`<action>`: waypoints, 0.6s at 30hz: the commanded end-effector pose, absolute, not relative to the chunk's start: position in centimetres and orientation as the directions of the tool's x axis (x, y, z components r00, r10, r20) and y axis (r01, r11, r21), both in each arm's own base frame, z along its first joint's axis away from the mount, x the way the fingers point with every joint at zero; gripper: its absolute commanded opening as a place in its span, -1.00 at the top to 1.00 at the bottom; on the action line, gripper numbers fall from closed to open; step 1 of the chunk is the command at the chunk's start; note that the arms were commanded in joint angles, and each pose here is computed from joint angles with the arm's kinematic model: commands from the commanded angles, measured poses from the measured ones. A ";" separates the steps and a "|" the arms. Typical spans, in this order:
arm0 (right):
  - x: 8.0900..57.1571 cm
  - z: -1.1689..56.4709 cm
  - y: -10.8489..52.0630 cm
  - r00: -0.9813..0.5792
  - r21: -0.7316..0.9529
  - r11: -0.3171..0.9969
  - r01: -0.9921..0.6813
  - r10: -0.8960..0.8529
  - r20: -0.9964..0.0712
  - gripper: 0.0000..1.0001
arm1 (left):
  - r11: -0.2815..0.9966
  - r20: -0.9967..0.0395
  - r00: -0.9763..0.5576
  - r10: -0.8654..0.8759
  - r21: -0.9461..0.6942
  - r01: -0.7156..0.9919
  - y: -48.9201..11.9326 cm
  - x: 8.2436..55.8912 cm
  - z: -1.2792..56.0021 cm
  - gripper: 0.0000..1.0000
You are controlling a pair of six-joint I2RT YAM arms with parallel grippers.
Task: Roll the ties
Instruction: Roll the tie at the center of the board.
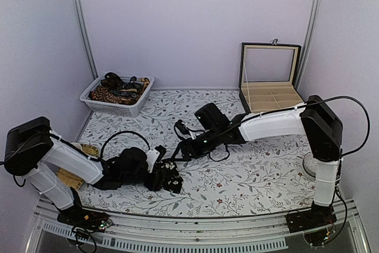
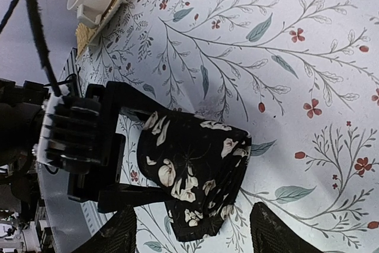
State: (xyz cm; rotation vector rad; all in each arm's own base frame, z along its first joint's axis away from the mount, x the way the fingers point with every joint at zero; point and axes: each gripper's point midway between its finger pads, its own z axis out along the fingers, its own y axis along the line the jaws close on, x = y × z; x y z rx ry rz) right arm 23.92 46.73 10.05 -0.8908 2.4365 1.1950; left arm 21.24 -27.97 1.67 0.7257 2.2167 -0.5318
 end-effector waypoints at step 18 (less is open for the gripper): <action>21.9 2.6 49.7 -0.809 0.701 0.438 -0.563 -0.468 -0.357 0.29 | 0.773 -0.675 -0.618 0.403 -0.110 0.625 -26.3 19.5 -0.7 -0.36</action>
